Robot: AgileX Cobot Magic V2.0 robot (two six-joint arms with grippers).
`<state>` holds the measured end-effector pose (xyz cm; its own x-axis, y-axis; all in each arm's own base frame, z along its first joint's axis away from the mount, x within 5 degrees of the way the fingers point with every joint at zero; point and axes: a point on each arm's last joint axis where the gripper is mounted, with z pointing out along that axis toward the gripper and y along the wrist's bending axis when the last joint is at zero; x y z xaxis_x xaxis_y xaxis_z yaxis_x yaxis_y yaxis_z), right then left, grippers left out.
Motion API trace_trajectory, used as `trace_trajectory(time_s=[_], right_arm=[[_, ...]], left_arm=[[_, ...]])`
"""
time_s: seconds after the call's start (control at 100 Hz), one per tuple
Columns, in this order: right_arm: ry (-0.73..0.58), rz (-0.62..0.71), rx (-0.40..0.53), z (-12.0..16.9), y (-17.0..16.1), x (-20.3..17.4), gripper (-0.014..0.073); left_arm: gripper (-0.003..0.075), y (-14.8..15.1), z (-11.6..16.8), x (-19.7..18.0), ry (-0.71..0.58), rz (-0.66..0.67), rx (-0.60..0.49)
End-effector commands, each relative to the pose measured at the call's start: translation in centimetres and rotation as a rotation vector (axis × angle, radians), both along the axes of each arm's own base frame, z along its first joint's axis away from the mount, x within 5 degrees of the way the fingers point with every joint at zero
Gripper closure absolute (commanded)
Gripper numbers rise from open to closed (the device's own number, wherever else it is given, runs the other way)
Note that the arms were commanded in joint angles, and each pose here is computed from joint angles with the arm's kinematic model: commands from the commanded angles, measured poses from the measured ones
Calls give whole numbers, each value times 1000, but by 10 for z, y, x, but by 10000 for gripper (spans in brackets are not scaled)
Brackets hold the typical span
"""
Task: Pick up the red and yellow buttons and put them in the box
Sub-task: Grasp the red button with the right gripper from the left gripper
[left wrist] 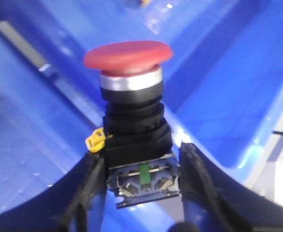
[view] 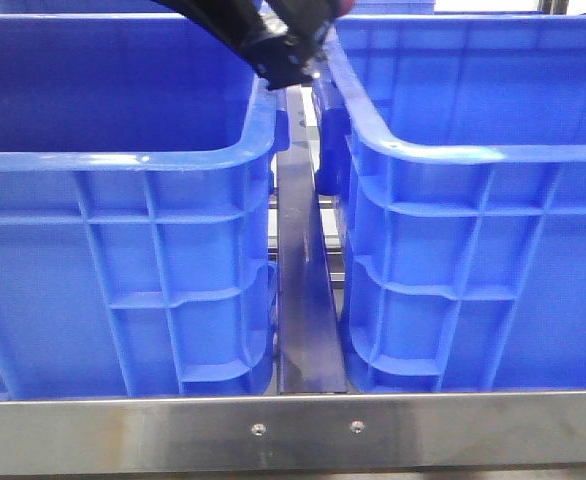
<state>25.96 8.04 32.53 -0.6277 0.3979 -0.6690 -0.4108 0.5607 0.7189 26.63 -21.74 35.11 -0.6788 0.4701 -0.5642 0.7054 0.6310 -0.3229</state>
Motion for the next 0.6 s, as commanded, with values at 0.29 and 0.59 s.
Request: trace_trajectory(time_s=[0.29, 0.59], right_arm=[[52, 173, 126, 4, 28, -4, -21], [88, 187, 127, -4, 43, -1, -21]], left_arm=[[651, -4, 25, -13, -52, -18, -88], [651, -4, 25, -14, -48, -26, -88]])
